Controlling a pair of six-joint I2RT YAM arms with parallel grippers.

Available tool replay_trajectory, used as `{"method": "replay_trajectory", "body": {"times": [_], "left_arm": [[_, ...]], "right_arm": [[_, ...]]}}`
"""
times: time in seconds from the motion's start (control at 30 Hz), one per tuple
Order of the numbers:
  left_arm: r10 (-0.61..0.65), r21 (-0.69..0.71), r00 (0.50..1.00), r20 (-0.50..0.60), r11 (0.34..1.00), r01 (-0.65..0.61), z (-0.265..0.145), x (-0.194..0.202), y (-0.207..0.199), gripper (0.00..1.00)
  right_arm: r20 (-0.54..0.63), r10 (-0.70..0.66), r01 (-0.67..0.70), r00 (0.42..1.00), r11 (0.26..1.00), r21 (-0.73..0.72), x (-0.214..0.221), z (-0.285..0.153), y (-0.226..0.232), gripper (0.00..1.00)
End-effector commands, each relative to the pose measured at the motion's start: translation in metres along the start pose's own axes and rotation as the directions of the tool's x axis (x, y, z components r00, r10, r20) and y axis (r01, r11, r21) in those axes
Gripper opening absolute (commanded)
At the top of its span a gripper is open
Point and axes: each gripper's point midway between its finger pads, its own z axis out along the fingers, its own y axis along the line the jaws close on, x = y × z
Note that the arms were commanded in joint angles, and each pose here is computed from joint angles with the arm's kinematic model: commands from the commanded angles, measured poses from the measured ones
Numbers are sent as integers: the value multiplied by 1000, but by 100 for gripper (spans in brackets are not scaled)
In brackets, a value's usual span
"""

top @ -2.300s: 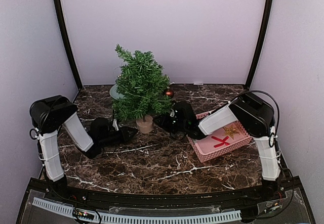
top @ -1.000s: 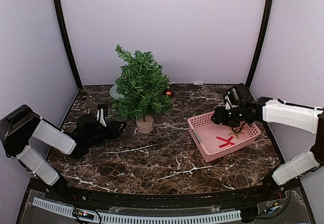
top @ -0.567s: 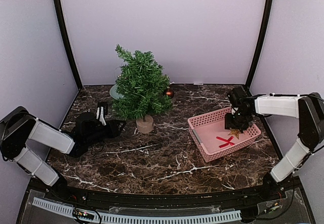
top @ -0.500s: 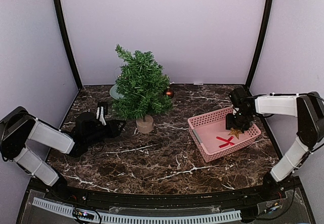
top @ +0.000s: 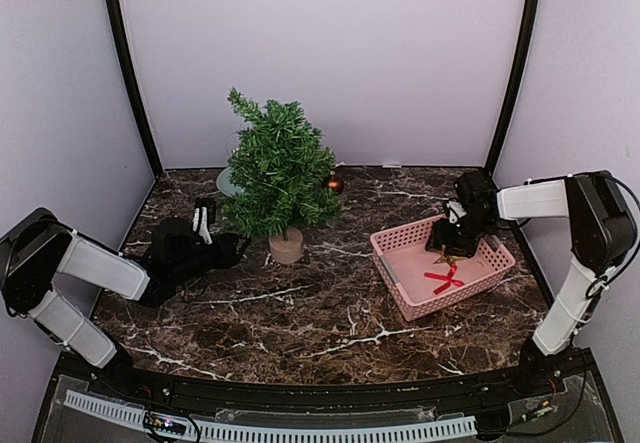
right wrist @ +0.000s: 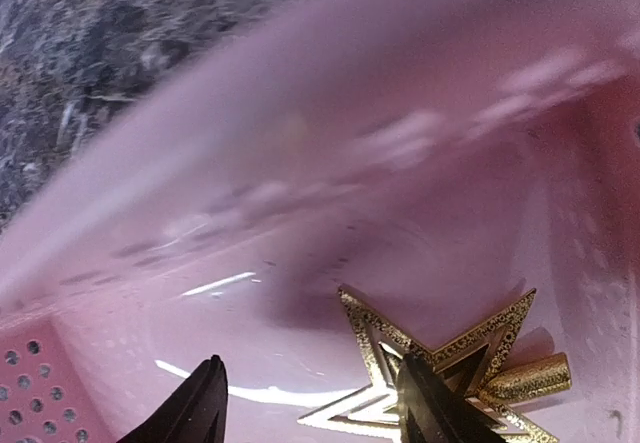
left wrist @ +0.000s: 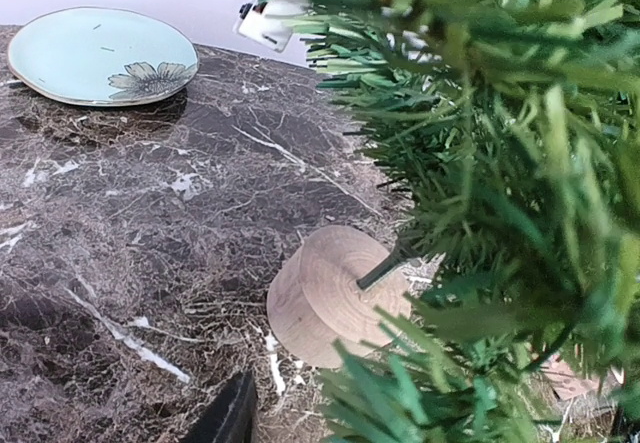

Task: Decorate the small christmas tree

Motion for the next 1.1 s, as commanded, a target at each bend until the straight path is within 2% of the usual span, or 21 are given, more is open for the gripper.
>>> {"method": "replay_trajectory", "body": {"times": [0.0, 0.17, 0.23, 0.37, 0.47, 0.6, 0.77, 1.07], "left_arm": [[16, 5, 1000, 18, 1000, -16, 5, -8, -2, 43], [19, 10, 1000, 17, 1000, -19, 5, -9, -3, 43], [20, 9, 1000, 20, 1000, -20, 5, -10, -4, 43], [22, 12, 1000, 17, 1000, -22, 7, -11, -5, 43], [19, 13, 1000, 14, 1000, -19, 8, -11, -5, 43], [14, 28, 1000, 10, 1000, -14, 11, -9, -6, 43], [13, 38, 1000, 12, 999, -13, 11, -9, -8, 43], [32, 57, 999, 16, 998, -33, 11, -12, -13, 44]], "right_arm": [[27, -166, 168, 986, 968, -189, -12, -2, 52, 57], [128, -260, 279, 957, 946, -167, -23, -27, 68, 53], [175, -246, 270, 954, 954, -132, -26, -43, 65, 51], [196, -185, 188, 963, 982, 0, -21, -64, 36, 48], [156, -132, 114, 979, 986, 121, -14, -65, -6, 46], [124, -66, 47, 990, 988, 150, -17, -54, -36, 41], [83, -172, 146, 982, 956, 254, -31, -52, -48, 28], [21, -298, 260, 954, 865, 429, -32, -59, -70, 33]]}}
